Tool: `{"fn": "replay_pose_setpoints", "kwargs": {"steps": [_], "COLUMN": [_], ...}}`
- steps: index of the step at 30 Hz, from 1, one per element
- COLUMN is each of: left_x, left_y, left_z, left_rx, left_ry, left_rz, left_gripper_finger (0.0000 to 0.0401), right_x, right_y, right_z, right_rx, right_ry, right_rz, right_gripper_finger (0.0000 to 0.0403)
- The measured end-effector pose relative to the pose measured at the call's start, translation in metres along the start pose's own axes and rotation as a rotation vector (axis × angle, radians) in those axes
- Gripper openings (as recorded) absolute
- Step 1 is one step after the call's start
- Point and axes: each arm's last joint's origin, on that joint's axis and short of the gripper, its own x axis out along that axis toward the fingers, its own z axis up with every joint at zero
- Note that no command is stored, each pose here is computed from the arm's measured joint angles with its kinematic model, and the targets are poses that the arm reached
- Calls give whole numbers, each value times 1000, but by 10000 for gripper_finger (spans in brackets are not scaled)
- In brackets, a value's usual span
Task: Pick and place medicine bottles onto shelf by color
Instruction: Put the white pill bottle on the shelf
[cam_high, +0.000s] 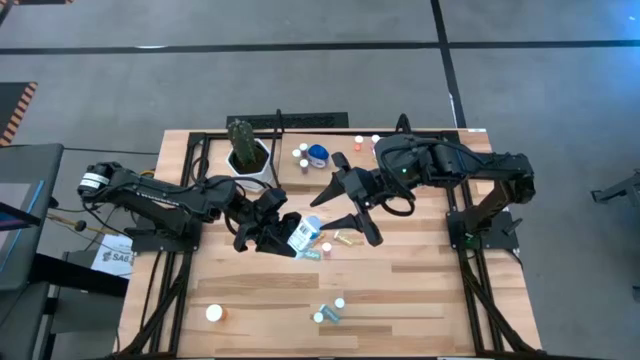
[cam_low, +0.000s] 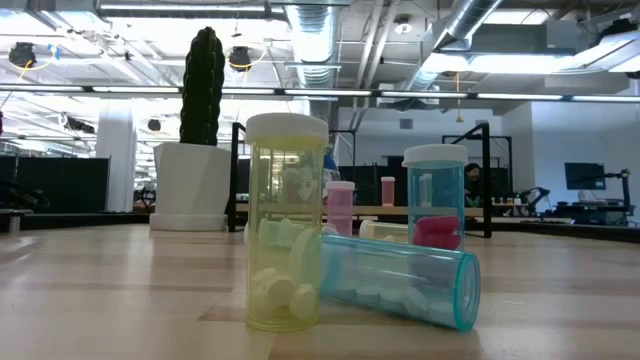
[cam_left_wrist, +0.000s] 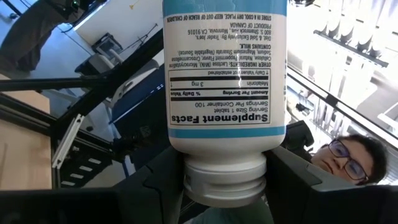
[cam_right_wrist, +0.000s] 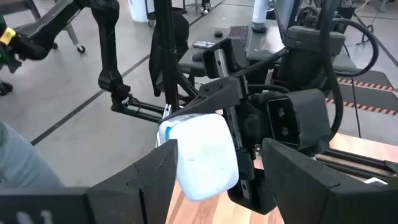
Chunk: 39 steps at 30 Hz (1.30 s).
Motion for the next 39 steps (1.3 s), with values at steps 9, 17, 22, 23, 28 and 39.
{"fn": "replay_pose_setpoints", "kwargs": {"steps": [9, 17, 22, 23, 28, 39], "left_x": [0, 0, 0, 0, -2, -2], "left_y": [1, 2, 2, 3, 7, 9], "left_z": [-1, -1, -1, 0, 0, -2], "left_rx": [-7, 16, 14, 15, -2, -15], "left_ry": [7, 8, 10, 8, 20, 32], "left_rz": [12, 14, 19, 21, 58, 76], "left_gripper_finger": [156, 156, 156, 156, 156, 156], "right_x": [0, 0, 0, 0, 0, -2], "right_y": [1, 0, -2, -2, -4, 5], "right_z": [1, -2, -2, -2, -2, -11], "right_rx": [-6, 3, 59, 59, 47, -1], "right_ry": [-6, 20, 19, 20, 26, 140], "right_rz": [6, -23, -62, -86, -147, -45], "right_gripper_finger": [170, 124, 130, 138, 205, 307]}}
